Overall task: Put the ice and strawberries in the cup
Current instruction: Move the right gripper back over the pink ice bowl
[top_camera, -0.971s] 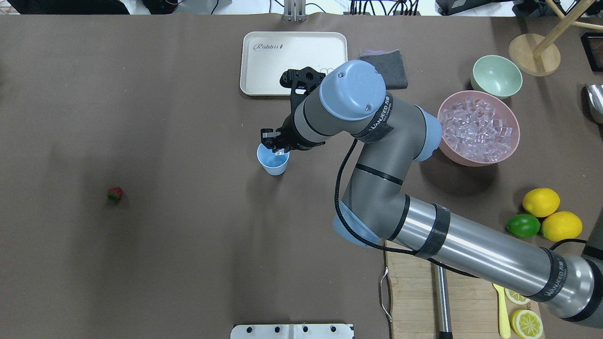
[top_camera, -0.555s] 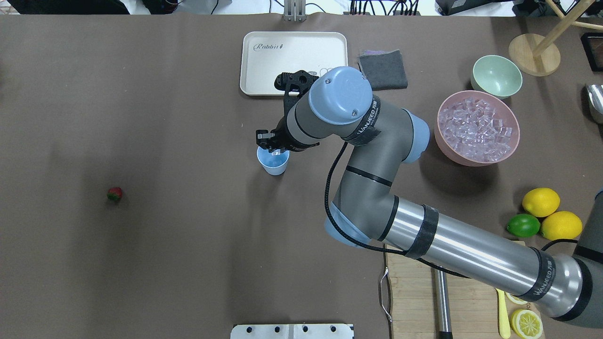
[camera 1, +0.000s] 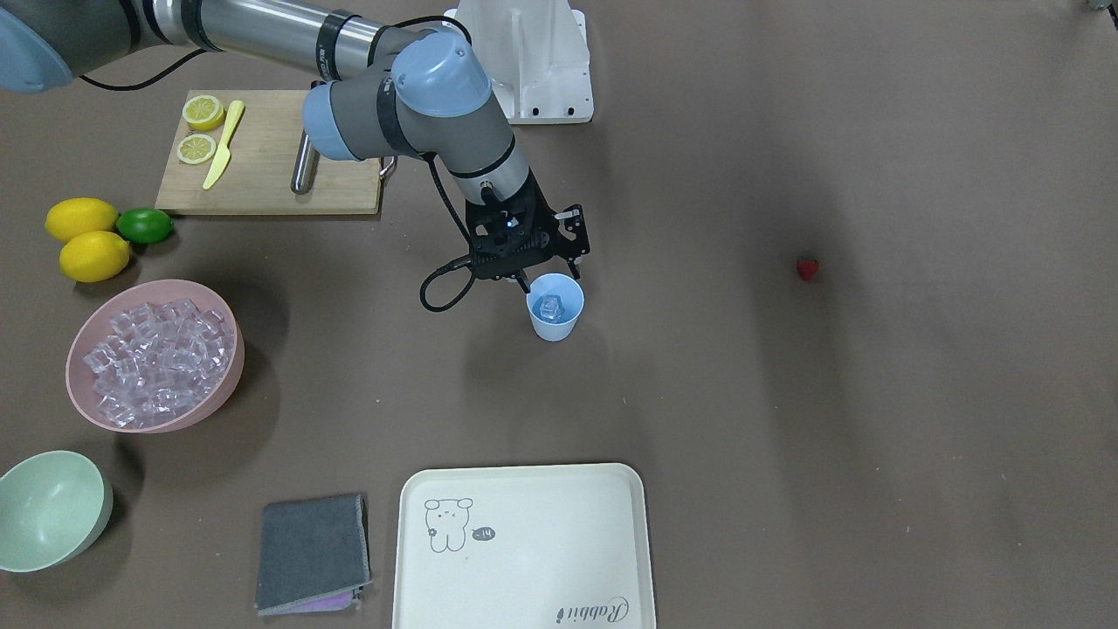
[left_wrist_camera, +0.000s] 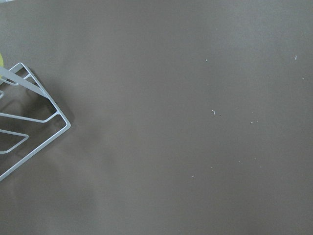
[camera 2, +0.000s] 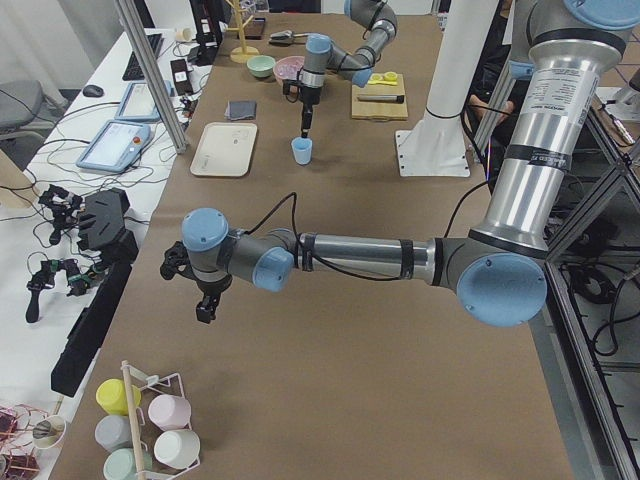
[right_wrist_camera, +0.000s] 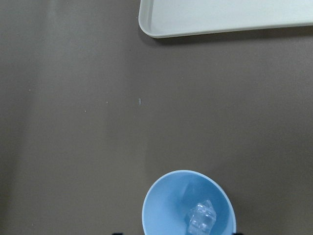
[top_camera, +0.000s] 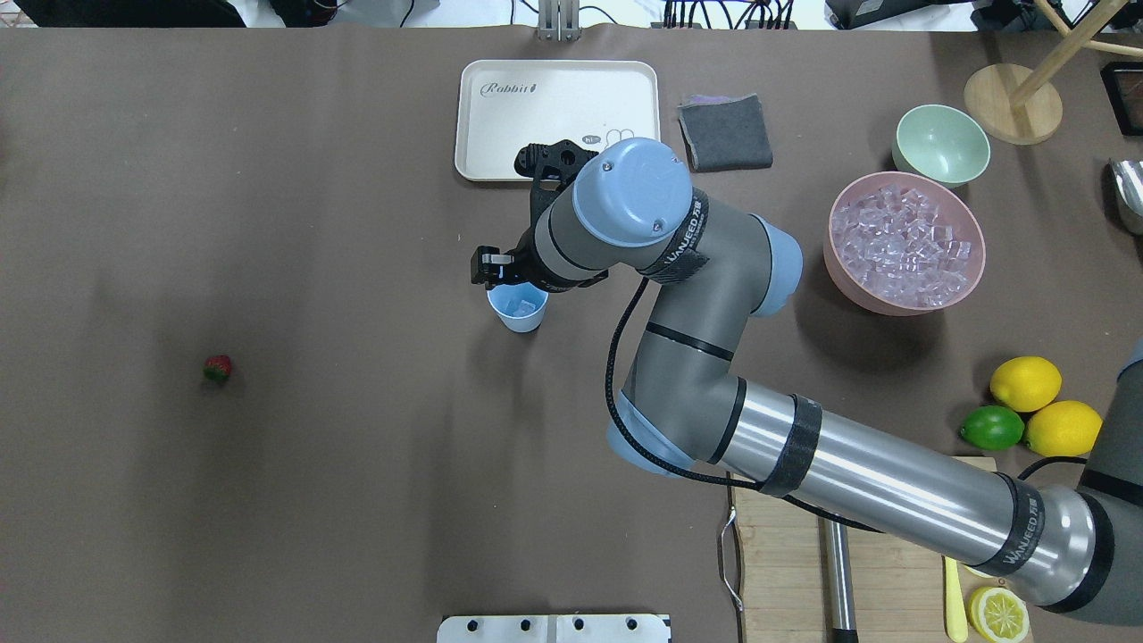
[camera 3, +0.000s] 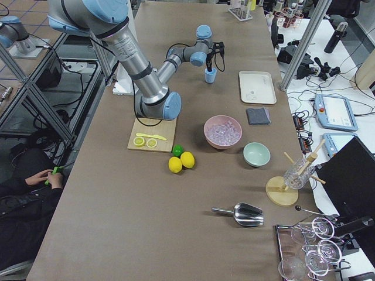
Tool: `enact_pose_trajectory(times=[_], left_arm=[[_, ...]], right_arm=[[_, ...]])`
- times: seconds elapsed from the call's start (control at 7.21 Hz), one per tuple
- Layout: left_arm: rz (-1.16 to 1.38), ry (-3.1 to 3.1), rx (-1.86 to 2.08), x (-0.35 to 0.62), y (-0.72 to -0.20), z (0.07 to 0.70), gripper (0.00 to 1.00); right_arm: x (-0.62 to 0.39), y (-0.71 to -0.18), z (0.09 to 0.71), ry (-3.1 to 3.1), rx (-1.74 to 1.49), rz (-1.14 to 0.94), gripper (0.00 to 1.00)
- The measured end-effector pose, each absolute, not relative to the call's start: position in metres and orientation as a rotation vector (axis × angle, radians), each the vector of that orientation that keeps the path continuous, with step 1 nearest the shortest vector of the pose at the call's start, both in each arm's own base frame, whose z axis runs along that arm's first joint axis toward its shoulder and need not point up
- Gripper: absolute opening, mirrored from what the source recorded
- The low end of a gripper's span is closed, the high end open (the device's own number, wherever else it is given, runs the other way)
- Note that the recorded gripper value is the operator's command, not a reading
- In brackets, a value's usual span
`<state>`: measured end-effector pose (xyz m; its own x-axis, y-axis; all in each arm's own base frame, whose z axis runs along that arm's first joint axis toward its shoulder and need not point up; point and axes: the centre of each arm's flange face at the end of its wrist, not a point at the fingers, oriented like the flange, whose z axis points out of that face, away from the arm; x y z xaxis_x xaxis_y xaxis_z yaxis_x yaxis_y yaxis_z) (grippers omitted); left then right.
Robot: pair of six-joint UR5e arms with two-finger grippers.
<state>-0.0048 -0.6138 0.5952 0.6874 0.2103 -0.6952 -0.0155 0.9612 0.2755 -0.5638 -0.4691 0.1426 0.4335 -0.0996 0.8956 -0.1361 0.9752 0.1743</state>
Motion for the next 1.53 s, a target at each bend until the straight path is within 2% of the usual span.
enact_pose_trajectory(times=[0.28,0.42,0.83,1.11,1.25,1.53], left_arm=[[0.128,0.805,0.258,-0.005,-0.613,0.595,0.98],[0.129,0.806,0.261,-0.005,-0.613,0.594,0.98],[0.134,0.808,0.273,-0.004,-0.616,0.586,0.98],[0.135,0.808,0.278,-0.004,-0.616,0.582,0.98],[0.135,0.808,0.279,-0.004,-0.616,0.582,0.98],[0.136,0.808,0.277,-0.004,-0.617,0.583,0.98]], right_arm=[[-0.505,-0.513,0.15,-1.151,0.181,0.054,0.99],[-0.455,-0.546,0.18,-1.143,0.147,0.075,0.99],[-0.311,-0.608,0.327,-0.967,0.13,0.08,0.99],[-0.237,-0.604,0.423,-0.859,0.104,0.069,0.99],[-0.216,-0.6,0.451,-0.831,0.083,0.083,0.99],[-0.211,-0.595,0.445,-0.789,0.042,0.104,0.98]])
